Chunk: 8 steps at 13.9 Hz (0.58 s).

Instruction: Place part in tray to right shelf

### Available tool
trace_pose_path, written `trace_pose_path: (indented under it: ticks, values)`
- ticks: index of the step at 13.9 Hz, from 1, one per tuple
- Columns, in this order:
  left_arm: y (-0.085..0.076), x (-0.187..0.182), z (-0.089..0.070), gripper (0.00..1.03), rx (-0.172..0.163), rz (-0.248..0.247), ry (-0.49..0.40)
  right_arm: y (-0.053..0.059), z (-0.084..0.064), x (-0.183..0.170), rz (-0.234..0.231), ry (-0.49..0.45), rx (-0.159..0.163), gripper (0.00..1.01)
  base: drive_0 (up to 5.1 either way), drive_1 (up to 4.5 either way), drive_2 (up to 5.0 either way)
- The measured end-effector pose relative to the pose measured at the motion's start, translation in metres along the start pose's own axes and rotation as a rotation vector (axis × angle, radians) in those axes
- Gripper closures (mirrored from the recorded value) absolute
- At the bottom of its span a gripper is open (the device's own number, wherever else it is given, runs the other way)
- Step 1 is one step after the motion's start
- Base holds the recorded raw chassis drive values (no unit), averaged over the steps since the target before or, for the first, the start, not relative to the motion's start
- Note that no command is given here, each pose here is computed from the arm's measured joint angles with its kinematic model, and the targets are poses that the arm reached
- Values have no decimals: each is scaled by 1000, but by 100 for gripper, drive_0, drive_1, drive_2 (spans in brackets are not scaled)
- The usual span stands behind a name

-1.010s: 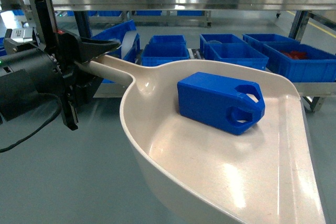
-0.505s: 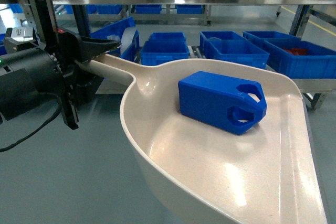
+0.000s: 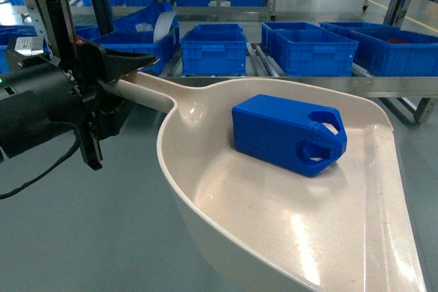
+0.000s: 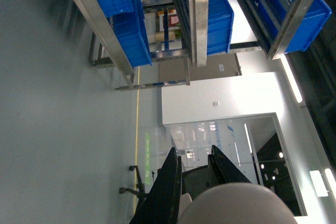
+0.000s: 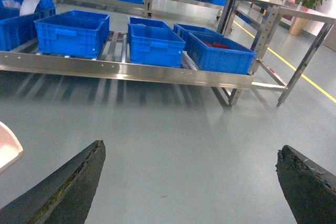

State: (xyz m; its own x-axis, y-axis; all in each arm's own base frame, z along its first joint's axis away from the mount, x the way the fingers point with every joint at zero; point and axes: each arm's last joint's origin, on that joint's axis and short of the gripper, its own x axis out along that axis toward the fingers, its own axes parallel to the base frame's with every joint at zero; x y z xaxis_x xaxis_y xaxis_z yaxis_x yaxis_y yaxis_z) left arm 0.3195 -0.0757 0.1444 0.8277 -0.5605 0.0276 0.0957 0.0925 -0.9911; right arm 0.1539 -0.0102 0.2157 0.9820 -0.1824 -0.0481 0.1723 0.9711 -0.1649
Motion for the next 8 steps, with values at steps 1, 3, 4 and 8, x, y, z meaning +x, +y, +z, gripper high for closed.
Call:
trace_pose_path:
  ticks: [1, 3, 4, 8]
  values:
    - [0, 0, 0, 90, 0, 0, -1, 0, 0, 0, 0, 0, 0, 3, 0, 0, 0]
    - [0, 0, 0, 90, -1, 0, 0, 0, 0, 0, 0, 0, 0, 3, 0, 0, 0]
    - [0, 0, 0, 90, 0, -1, 0, 0, 0, 0, 0, 0, 0, 3, 0, 0, 0]
    - [0, 0, 0, 90, 0, 1, 0, 0, 0, 0, 1, 0, 0, 3, 0, 0, 0]
